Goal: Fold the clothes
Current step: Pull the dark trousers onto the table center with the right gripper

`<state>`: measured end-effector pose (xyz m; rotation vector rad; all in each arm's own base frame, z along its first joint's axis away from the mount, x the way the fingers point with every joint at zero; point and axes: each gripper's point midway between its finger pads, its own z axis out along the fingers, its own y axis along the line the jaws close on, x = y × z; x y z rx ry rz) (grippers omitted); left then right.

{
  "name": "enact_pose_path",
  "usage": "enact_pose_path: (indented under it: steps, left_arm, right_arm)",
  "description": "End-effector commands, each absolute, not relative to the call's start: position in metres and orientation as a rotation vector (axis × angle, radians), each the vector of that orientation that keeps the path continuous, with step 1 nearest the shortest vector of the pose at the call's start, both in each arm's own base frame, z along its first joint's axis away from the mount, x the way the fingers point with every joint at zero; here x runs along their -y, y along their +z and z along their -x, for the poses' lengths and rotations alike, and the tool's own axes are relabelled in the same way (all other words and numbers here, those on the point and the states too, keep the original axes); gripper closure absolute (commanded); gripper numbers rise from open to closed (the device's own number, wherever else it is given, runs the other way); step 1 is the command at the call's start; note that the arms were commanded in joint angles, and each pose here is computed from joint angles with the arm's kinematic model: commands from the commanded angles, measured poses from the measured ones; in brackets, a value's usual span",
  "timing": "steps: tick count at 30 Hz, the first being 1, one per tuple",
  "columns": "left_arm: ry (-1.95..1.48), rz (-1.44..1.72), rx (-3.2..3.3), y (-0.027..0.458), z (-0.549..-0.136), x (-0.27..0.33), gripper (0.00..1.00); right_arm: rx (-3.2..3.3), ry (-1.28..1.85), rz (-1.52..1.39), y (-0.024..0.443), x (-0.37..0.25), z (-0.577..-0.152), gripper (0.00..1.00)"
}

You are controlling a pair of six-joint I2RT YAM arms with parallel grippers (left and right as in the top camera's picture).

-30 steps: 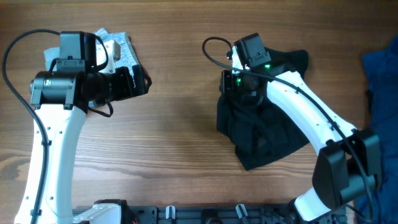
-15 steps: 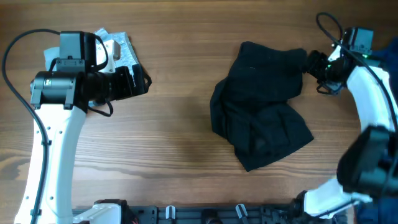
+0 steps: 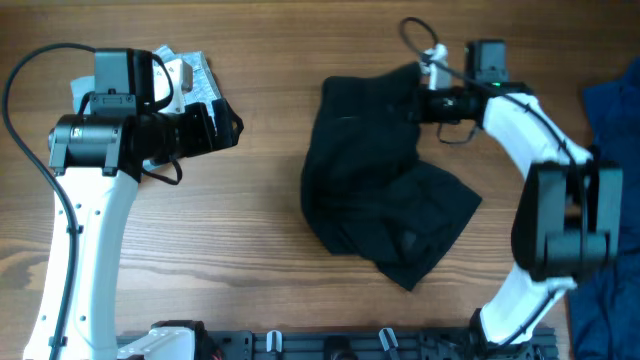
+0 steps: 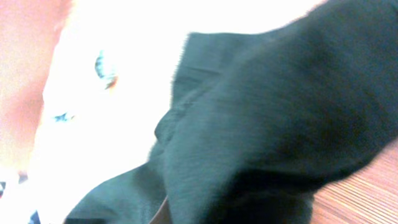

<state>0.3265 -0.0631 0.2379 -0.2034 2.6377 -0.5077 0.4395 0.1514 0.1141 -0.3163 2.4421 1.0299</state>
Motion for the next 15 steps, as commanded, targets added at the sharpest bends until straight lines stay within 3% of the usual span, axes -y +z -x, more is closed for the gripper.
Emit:
enact_pose_path:
  steps: [1, 5, 6, 8, 10, 12, 15]
  left_arm:
    - [-0.497, 0.171, -2.582, 0.252, -0.332, 0.063, 0.0]
    - [-0.497, 0.154, -2.531, 0.259, -0.342, 0.064, 0.0]
    - [-0.497, 0.152, -2.521, 0.261, -0.344, 0.064, 0.0]
    - [-0.497, 0.148, -2.507, 0.263, -0.347, 0.064, 0.0]
    - [-0.498, 0.145, -2.495, 0.264, -0.349, 0.064, 0.0]
    - [-0.498, 0.143, -2.486, 0.266, -0.351, 0.064, 0.0]
    - [-0.498, 0.142, -2.486, 0.266, -0.351, 0.064, 0.0]
  right_arm:
    - [-2.202, 0.961, 0.607, 0.21, -0.197, -0.414, 0.95]
    - [-2.157, 0.95, 0.844, 0.228, -0.238, -0.365, 0.93]
    - [-2.154, 0.958, 0.903, 0.226, -0.245, -0.353, 0.87]
    - [-2.146, 0.984, 1.083, 0.216, -0.262, -0.322, 0.55]
    - [-2.163, 0.957, 1.196, 0.205, -0.268, -0.302, 0.46]
    - [-2.259, 0.853, 1.165, 0.192, -0.261, -0.303, 0.51]
    - [-2.471, 0.578, 0.826, 0.177, -0.217, -0.34, 0.68]
